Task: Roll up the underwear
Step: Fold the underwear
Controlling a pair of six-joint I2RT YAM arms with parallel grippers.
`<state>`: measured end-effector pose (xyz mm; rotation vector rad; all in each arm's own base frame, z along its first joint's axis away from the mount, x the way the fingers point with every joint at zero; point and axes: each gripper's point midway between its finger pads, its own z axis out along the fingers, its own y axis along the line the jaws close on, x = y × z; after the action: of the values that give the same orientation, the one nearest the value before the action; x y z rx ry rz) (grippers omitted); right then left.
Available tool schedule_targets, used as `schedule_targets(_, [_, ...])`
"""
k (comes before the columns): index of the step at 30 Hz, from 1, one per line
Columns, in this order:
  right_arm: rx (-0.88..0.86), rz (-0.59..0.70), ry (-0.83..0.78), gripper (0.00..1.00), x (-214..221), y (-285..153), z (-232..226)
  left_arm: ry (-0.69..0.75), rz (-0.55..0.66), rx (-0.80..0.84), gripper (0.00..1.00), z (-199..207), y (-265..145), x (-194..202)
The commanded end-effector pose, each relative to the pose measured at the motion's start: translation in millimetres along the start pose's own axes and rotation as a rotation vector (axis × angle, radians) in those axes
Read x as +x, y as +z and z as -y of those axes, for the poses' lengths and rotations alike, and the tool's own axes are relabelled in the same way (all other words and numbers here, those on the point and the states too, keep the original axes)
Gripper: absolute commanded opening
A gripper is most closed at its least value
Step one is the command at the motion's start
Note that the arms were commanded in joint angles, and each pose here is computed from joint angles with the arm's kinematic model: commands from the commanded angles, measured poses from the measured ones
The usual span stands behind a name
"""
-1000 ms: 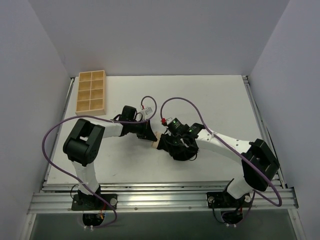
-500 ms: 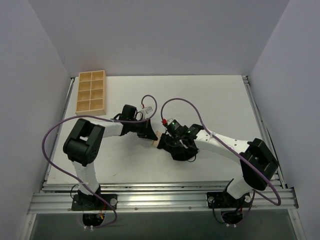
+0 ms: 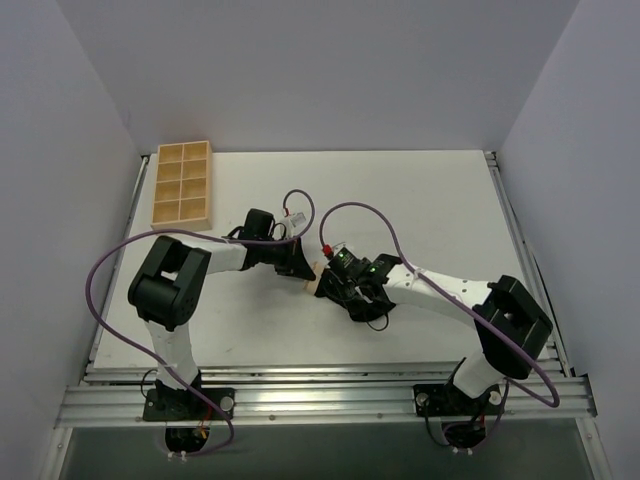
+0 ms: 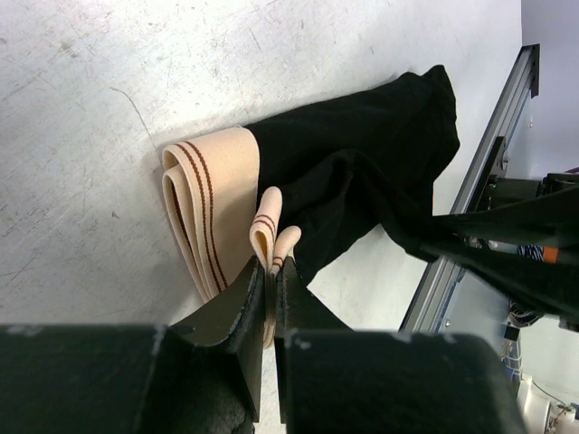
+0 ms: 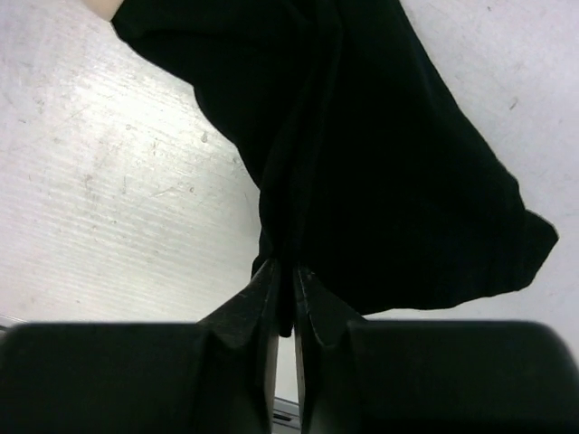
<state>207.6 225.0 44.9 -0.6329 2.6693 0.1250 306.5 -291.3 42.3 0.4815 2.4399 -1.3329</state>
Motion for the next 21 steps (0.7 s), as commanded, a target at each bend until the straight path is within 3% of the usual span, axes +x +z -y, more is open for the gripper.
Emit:
schedule_targets(1, [0.085,0.005,0.014,0.03,-6.7,-7.9,13.5,0.032,0.034,0.023,0.02,6.5,-3.7,-20.7])
schedule_targets(21, [0.162,-0.035,0.187,0.00,-23.8,-11.9,80.6,0.036,0.009,0.002,0.02,10.4,-8.2,-31.7])
